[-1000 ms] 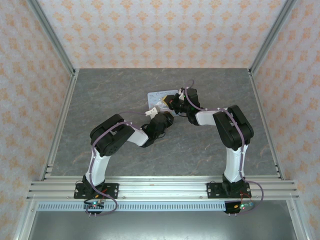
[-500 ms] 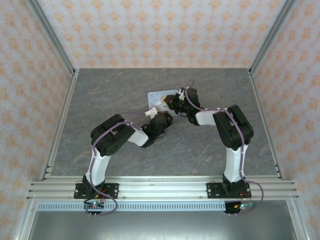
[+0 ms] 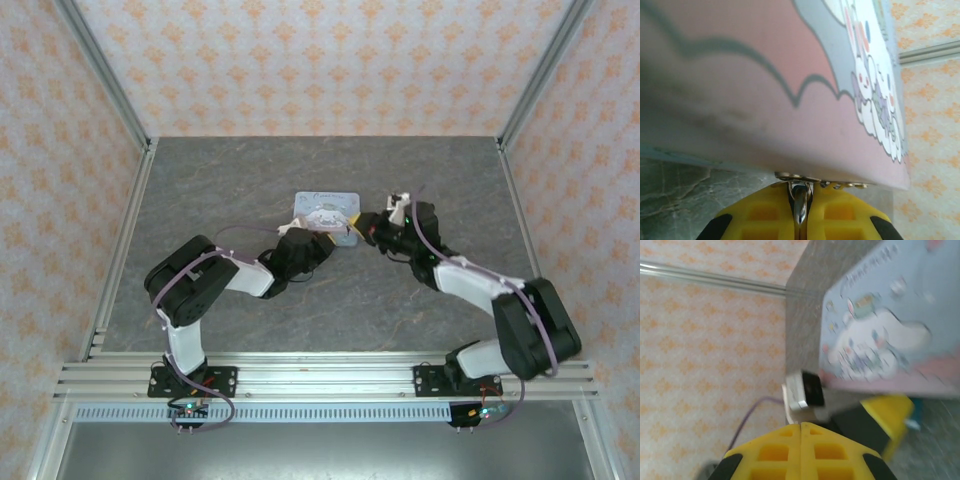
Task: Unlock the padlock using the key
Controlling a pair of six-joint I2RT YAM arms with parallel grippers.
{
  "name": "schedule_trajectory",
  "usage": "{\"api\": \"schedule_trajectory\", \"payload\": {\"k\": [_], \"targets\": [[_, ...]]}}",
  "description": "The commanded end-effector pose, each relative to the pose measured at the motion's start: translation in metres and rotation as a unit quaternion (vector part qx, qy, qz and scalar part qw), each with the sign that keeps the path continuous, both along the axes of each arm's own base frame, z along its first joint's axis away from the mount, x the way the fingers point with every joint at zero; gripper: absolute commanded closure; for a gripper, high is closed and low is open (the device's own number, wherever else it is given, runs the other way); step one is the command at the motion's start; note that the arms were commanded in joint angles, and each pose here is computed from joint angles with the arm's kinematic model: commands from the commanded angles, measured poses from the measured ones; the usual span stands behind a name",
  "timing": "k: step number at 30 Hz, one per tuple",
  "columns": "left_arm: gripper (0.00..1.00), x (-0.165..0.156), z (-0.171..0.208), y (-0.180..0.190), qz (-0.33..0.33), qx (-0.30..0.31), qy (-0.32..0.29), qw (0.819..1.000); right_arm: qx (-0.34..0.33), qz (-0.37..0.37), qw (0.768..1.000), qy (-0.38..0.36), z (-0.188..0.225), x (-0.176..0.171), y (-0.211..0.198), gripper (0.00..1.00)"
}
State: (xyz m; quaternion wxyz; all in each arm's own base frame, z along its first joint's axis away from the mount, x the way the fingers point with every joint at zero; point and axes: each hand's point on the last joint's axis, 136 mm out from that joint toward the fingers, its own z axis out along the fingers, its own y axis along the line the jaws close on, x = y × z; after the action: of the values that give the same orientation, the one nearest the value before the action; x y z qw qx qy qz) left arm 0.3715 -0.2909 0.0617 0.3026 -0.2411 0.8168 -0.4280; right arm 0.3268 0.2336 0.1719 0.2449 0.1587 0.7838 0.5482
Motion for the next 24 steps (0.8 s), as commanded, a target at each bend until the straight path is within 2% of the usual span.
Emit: {"api": "schedule_trajectory", "payload": {"k": [1,4,9,16,24], "targets": [[1.00,-0.006,0.026,-0.010,-0.044,-0.032,-0.010,0.998,-0.008,0.027,1.000,0.010,-0.026,-0.038,-0.007,1.00],[1.00,-0.007,0.038,-0.016,-0.067,-0.047,-0.012,0.997,-0.002,0.044,0.999,0.011,-0.041,-0.062,-0.012,1.00],[1.00,-0.013,0.053,-0.025,-0.099,-0.062,-0.012,0.993,0.017,0.059,0.998,-0.007,-0.044,-0.078,-0.013,1.00],[1.00,-0.020,0.065,-0.029,-0.111,-0.097,-0.013,0.989,0.033,0.076,0.996,-0.040,-0.030,-0.079,-0.009,1.00],[1.00,-0.020,0.079,-0.028,-0.095,-0.138,-0.009,0.986,0.038,0.039,0.998,-0.022,-0.037,-0.065,-0.013,1.00]]}}
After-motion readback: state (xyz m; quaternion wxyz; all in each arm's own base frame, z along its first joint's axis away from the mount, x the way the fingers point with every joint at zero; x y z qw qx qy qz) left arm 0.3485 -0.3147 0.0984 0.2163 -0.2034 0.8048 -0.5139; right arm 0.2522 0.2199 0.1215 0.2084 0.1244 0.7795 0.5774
